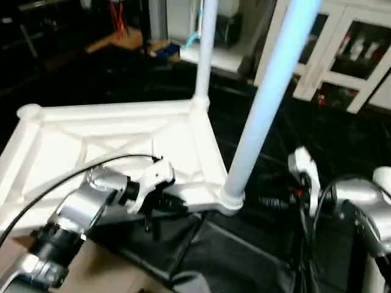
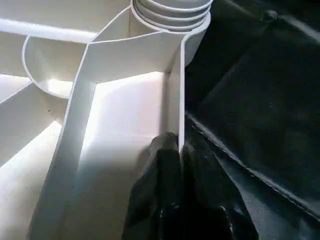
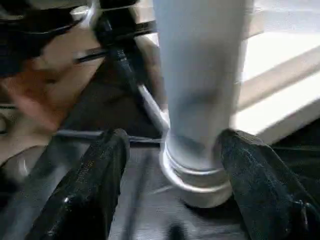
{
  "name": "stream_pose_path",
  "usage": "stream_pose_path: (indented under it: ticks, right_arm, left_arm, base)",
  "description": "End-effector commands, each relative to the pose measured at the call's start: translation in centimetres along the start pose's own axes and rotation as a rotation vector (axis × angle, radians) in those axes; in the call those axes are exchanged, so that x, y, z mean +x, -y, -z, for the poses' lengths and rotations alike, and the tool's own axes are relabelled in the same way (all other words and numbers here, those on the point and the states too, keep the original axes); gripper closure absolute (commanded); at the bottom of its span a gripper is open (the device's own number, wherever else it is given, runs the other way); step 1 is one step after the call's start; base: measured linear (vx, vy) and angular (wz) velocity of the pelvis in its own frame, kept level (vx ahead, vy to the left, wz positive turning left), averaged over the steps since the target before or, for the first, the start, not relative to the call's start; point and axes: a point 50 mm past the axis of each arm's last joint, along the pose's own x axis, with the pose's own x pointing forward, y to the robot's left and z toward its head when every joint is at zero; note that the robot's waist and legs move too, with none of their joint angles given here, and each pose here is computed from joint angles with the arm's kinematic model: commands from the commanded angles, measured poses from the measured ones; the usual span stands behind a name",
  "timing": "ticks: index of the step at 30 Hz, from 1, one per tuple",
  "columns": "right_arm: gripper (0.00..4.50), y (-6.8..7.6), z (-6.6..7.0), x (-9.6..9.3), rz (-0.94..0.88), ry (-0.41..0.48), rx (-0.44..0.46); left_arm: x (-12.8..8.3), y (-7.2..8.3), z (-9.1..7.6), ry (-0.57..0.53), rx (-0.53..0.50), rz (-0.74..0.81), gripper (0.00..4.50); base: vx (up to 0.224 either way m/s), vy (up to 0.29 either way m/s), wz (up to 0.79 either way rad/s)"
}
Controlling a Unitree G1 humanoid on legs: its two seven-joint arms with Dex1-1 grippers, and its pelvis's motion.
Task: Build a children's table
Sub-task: Rotate leg to tighten
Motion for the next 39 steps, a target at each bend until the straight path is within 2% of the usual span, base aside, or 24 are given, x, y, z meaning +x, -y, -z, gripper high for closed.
stream_pose_path:
  ticks: [1, 6, 13, 17, 26, 28, 33, 36, 39]
  right_arm:
    - [1.37, -0.6, 0.0, 0.1, -0.055, -0.033, -0.003]
    - [1.37, -0.2, 0.1, -0.1, -0.032, -0.046, -0.026]
    - [1.37, -0.1, 0.0, 1.3, -0.036, -0.028, -0.01]
    - [1.76, -0.1, 0.3, 1.9, -0.062, -0.033, 0.025]
    - [2.52, 0.0, 0.6, 1.8, -0.053, -0.04, 0.032]
    - [2.57, 0.0, 0.6, 1.8, -0.052, -0.039, 0.033]
    - [3.08, 0.0, 0.5, 2.3, -0.044, -0.009, 0.03]
    - [3.37, 0.0, 0.3, 2.5, -0.028, -0.006, -0.003]
    - [3.37, 0.4, -0.3, 2.4, 0.013, 0.054, -0.003]
  left_arm:
    - [0.6, 0.5, -1.8, 0.073, 0.062, 0.082, 4.5]
    - [0.5, 0.6, -1.8, 0.07, 0.064, 0.092, 4.5]
    - [0.5, 0.7, -2.0, 0.074, 0.065, 0.111, 4.5]
    - [0.5, 0.7, -2.1, 0.076, 0.068, 0.107, 4.5]
    - [0.5, 0.8, -1.9, 0.074, 0.063, 0.106, 4.5]
    - [0.6, 0.8, -1.9, 0.075, 0.063, 0.107, 4.5]
    - [0.8, 0.9, -2.0, 0.081, 0.061, 0.114, 4.5]
    - [0.8, 0.9, -2.1, 0.083, 0.061, 0.115, 4.5]
    - [0.7, 0.9, -2.2, 0.088, 0.066, 0.104, 4.5]
  base:
    - [0.0, 0.0, 0.0]
    - [0.0, 0.0, 0.0]
    - [0.0, 0.0, 0.0]
    - [0.0, 0.0, 0.0]
    - [0.0, 0.0, 0.0]
    - [0.0, 0.0, 0.0]
    - [0.0, 0.0, 0.0]
    - [0.0, 0.0, 0.0]
    - [0.0, 0.0, 0.0]
